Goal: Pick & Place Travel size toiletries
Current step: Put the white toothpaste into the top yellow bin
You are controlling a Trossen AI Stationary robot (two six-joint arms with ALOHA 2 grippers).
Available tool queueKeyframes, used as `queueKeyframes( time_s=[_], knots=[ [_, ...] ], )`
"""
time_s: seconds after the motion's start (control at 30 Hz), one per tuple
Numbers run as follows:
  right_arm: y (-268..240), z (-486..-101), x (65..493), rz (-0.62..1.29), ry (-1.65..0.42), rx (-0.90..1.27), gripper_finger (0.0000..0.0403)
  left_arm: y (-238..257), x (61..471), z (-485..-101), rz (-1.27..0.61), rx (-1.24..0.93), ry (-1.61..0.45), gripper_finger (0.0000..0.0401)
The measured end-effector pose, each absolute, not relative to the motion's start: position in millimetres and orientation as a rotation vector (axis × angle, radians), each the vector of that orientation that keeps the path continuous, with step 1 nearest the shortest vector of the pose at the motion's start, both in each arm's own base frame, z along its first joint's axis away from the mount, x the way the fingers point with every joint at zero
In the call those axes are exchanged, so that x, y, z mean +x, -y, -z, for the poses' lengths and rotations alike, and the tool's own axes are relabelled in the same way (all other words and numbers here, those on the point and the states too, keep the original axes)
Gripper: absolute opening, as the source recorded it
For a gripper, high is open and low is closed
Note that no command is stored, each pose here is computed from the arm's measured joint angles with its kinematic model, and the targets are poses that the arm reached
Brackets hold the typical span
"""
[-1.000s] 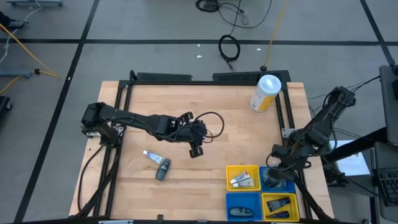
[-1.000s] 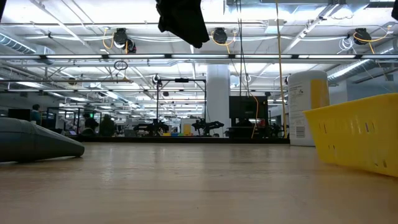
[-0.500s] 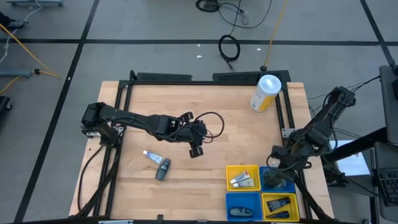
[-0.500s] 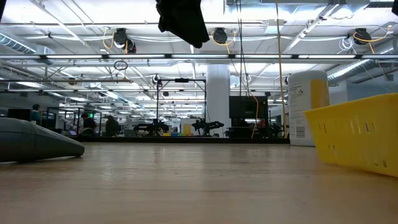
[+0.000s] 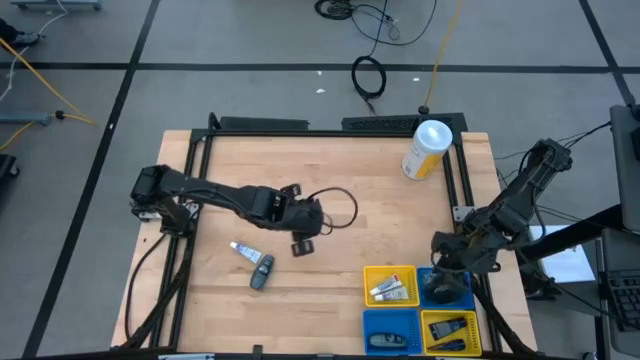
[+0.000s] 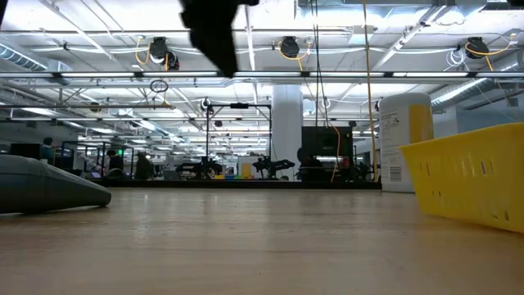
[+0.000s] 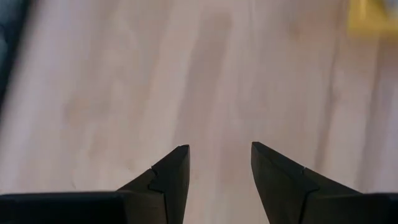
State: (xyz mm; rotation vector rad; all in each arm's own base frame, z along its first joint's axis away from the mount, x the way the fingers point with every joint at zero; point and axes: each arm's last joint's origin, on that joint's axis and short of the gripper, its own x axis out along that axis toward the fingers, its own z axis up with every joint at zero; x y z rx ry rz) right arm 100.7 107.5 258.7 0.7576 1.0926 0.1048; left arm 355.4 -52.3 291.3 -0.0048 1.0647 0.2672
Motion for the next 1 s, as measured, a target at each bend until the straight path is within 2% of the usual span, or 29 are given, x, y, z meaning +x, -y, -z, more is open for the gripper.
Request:
queueKeyframes(
  time_s=[0.23, 0.4, 0.57, 0.7, 0.83, 1.0],
  knots=[
    [-109, -268, 112, -0.108, -0.779, 0.551, 0.0167, 78, 332, -280, -0.276, -0.1, -1.258, 0.017],
    [-113, -269, 121, -0.091, -0.667, 0.391, 0.0167, 105, 316, -278, -0.317, -0.115, -1.326, 0.017],
    [-120, -263, 137, -0.072, -0.629, 0.241, 0.0167, 124, 292, -277, -0.397, 0.059, -1.401, 0.017],
    [-127, -258, 154, -0.081, -0.598, 0.17, 0.0167, 134, 279, -272, -0.343, 0.23, -1.47, 0.017],
    [-135, -253, 169, -0.097, -0.564, 0.11, 0.0167, 131, 266, -251, -0.336, 0.335, -1.592, 0.0162],
    [-142, -249, 178, -0.141, -0.537, 0.048, 0.0167, 121, 248, -216, -0.34, 0.336, -1.78, 0.0127]
  ],
)
